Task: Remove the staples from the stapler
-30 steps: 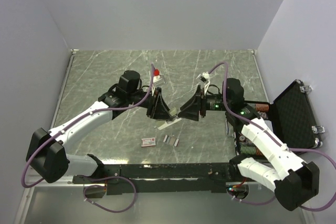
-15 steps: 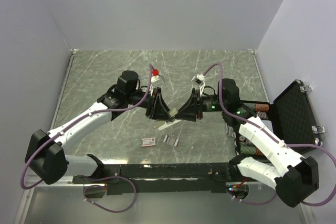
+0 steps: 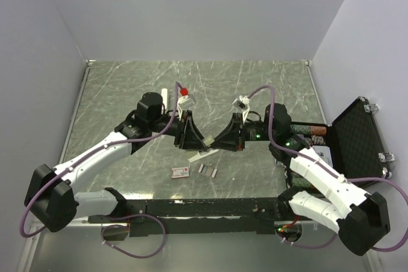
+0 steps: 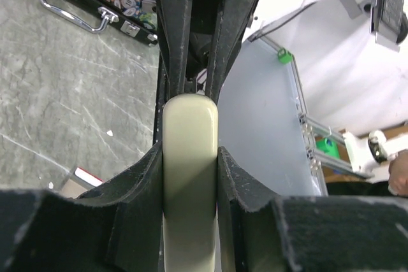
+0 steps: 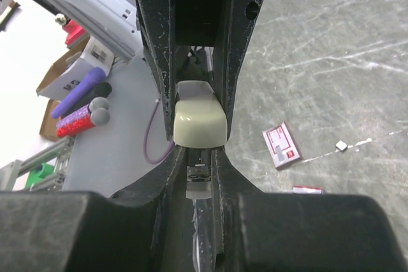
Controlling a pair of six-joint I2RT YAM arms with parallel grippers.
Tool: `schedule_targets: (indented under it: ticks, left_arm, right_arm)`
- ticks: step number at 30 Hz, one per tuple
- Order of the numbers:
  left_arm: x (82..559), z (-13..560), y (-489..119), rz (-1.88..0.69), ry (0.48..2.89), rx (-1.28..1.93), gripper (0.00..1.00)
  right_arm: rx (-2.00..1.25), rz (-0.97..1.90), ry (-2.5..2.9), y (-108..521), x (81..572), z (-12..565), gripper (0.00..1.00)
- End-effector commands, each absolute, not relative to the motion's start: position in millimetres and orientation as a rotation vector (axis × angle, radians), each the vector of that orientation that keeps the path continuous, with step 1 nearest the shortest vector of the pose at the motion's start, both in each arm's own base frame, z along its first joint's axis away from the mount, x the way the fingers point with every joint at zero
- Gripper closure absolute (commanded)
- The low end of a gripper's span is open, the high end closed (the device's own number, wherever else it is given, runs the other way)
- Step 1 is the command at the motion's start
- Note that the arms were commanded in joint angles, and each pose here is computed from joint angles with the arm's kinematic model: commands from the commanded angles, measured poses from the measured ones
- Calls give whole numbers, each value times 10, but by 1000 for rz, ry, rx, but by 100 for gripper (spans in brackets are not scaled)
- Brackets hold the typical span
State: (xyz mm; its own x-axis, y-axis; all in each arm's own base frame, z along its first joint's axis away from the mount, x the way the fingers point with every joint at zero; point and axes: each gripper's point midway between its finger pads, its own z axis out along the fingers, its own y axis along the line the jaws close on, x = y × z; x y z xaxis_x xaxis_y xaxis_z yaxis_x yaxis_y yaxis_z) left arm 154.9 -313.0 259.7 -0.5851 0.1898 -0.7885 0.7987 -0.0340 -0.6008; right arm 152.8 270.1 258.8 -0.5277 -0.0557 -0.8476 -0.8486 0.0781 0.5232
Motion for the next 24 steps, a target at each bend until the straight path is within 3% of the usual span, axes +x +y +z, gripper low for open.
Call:
schedule_targets:
  ticks: [1, 24]
  left_arm:
    - [1862, 3324, -3161, -1547, 1488, 875, 99]
    - [2831, 3989, -2970, -1313, 1292, 264, 99]
  right_arm:
    - [-979, 1618, 1702, 2755, 1232, 2410, 98]
    - [-1018, 1764, 1614, 3007, 1114, 2601, 99]
